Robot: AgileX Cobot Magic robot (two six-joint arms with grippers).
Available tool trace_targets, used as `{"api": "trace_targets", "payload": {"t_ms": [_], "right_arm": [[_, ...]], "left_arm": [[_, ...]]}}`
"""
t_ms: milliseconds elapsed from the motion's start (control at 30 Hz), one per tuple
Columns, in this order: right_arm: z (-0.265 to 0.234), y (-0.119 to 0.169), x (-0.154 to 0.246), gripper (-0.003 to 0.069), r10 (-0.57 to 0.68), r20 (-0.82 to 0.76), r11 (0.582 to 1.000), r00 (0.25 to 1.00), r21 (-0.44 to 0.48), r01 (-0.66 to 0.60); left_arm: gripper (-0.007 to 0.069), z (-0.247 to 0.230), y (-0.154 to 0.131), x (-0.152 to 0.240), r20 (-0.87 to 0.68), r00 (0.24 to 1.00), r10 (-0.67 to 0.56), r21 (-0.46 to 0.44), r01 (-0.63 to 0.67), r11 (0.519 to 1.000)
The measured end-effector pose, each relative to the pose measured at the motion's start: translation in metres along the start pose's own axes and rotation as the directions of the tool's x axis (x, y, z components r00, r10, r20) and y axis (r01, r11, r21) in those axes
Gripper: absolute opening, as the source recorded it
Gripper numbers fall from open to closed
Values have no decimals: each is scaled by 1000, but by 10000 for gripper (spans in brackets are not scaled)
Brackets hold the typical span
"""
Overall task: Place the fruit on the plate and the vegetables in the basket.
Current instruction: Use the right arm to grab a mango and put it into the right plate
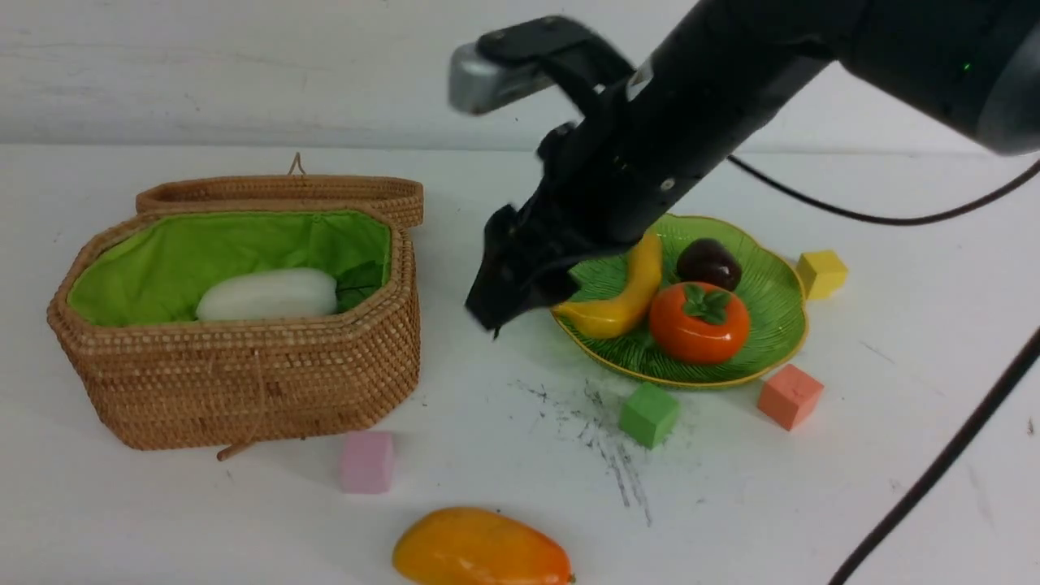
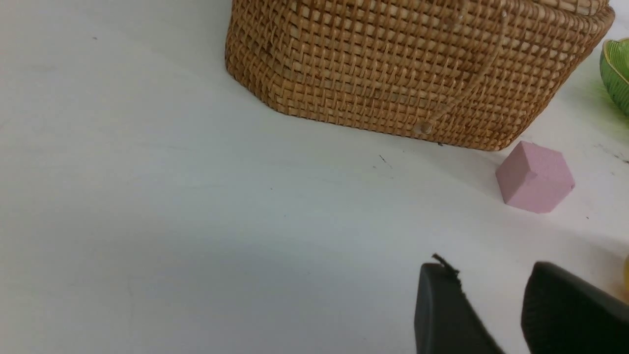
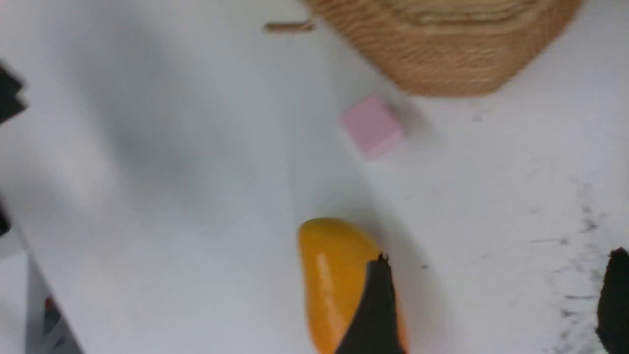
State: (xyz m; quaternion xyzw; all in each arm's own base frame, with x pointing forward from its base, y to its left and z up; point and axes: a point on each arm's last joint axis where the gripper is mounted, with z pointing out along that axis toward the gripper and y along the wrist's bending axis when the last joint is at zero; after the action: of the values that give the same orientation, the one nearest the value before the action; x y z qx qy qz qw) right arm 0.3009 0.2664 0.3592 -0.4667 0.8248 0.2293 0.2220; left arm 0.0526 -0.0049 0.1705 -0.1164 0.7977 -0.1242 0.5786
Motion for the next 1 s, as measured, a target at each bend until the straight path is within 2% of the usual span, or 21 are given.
{"api": "trace_targets", "payload": {"t_ms": [67, 133, 367, 533, 767, 1000], "right_arm": [[12, 21, 2, 598, -40, -39, 998, 998, -43, 38], [26, 29, 11, 626, -38, -81, 998, 996, -62, 33], [76, 14, 57, 658, 27, -167, 1000, 986, -1, -27], [111, 0, 76, 652, -1, -187, 999, 982, 35, 8], [155, -2, 95, 640, 48, -270, 998, 962, -35, -59], [165, -4, 100, 573, 78, -294, 995, 953, -38, -93]], "left_arm": [[238, 0, 0, 0, 0, 1000, 0, 0, 0, 1000], [238, 0, 0, 0, 0, 1000, 0, 0, 0, 1000], [238, 0, 0, 0, 0, 1000, 0, 0, 0, 1000], [238, 0, 0, 0, 0, 1000, 0, 0, 0, 1000], [238, 0, 0, 0, 0, 1000, 0, 0, 0, 1000], [238, 0, 0, 0, 0, 1000, 0, 0, 0, 1000]]}}
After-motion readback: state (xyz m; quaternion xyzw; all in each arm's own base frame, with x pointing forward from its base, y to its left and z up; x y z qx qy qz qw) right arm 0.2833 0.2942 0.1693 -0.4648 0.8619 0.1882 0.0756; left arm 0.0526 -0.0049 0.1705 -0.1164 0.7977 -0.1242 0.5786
